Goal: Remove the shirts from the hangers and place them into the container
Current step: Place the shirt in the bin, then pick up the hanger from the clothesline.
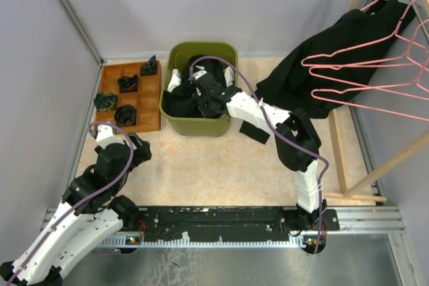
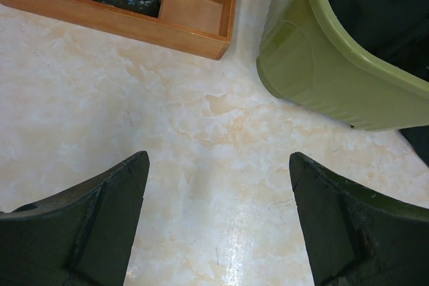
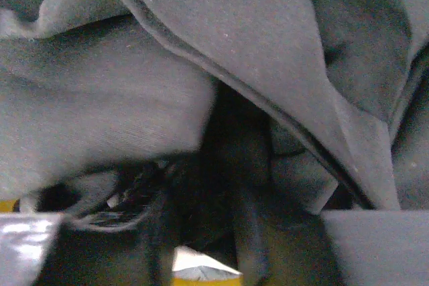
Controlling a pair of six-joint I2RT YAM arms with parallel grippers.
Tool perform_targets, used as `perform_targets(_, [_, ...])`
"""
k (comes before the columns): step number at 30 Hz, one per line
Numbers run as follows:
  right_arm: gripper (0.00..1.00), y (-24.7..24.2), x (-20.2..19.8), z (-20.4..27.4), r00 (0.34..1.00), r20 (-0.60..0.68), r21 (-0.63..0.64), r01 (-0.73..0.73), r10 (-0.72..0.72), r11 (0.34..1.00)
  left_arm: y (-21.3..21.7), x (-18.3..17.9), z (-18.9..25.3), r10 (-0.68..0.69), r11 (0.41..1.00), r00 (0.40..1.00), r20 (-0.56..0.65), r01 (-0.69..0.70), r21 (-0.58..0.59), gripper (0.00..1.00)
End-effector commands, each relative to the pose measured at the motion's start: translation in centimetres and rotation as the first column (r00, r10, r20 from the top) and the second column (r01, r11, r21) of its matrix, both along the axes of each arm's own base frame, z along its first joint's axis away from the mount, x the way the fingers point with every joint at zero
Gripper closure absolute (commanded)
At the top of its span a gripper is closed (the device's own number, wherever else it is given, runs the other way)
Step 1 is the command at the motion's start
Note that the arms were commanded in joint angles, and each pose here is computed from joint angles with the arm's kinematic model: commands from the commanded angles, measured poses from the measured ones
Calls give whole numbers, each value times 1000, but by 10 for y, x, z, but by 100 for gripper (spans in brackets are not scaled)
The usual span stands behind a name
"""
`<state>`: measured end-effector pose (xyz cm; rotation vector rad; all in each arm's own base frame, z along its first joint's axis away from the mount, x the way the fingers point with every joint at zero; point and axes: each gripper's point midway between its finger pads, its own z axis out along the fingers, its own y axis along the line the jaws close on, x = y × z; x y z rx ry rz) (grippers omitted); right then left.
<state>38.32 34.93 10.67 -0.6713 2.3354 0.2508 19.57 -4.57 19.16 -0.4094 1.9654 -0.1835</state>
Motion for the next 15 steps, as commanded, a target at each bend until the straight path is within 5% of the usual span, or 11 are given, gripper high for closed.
perform_targets(1, [55, -9, 1, 71, 994, 103, -2, -26, 26, 1000, -3, 4, 4, -9, 1000, 1000, 23, 9, -3, 9])
perform_targets(4, [39, -12, 1, 114, 987, 163, 43, -20, 13, 999, -2, 4, 4, -6, 1000, 1000, 23, 6, -4, 9])
perform_targets(9, [29, -24, 5, 183, 953, 296, 133, 23, -62, 991, -3, 4, 4, -8, 1000, 1000, 23, 8, -5, 9])
perform_targets(15, [9, -69, 26, 259, 820, 502, 169, 219, -275, 961, -3, 4, 5, -10, 1000, 1000, 24, 10, -3, 9])
